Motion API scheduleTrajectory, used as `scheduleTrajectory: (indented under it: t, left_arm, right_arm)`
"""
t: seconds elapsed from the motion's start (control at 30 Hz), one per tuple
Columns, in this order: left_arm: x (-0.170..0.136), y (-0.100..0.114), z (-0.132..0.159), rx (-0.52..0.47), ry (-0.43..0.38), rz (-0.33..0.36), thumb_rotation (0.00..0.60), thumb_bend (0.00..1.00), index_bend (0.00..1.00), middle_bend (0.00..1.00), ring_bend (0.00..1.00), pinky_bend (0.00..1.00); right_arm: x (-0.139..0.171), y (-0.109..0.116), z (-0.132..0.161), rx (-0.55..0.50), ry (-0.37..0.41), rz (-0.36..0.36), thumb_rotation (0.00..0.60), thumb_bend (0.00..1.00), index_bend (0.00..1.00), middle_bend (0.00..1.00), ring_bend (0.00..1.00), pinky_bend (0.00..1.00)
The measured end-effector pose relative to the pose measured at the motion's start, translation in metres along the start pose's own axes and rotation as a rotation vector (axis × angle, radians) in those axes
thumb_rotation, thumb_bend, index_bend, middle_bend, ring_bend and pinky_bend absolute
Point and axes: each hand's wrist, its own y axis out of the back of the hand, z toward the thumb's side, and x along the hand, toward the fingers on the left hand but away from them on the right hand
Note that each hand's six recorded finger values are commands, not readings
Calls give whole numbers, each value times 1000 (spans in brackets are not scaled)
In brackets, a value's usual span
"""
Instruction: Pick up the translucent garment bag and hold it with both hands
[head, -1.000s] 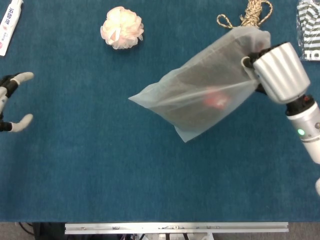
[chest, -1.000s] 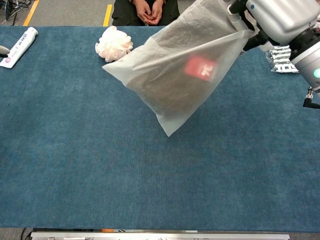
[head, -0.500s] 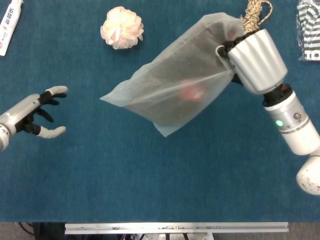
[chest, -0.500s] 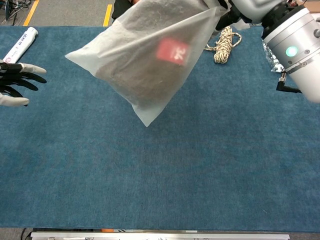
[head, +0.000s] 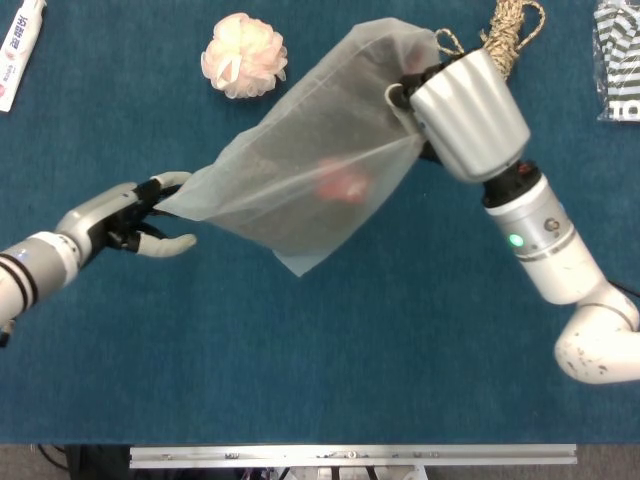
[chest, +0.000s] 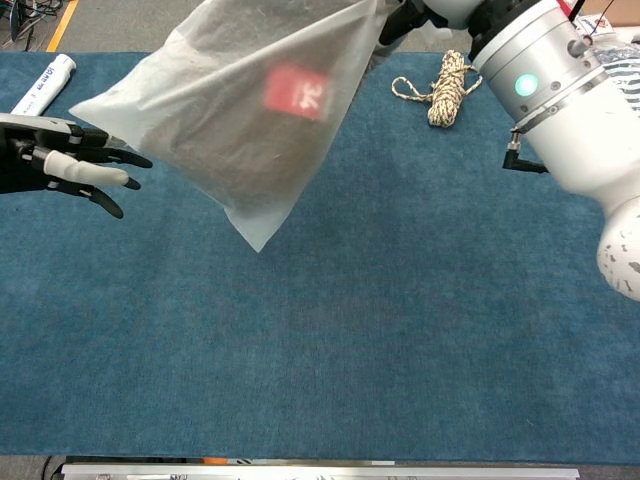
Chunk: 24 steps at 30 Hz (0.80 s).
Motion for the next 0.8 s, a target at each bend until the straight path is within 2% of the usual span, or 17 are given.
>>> scheduleTrajectory:
  t: [0.17,0.3,0.47,0.6,0.8]
  left_arm:
    - [2,-15,13,-96,-1,-44,486,307,0,37,136,316]
    - [3,-22,18,-147,5,-66,431,307,0,34,136,316]
    - [7,-31,19,-218,11,-95,404,307,0,28,135,316]
    - [12,-35,18,-226,11,-112,380,287,0,20,134,316]
    - [21,-34,22,-230,-9,-130,381,284,0,6,126,316]
  right_arm:
    - [-9,-5,5,7,0,-5,600,749,946,922,972,1000]
    - [-17,-11,6,4,-12,-6,600,750,948,923,972,1000]
    - [-26,-17,10,-31,-28,-12,600,750,948,922,972,1000]
    - [-30,-16,14,-56,-34,-24,600,750,948,923,973,1000]
    - [-34,-16,22,-79,-33,-30,600,749,948,922,972,1000]
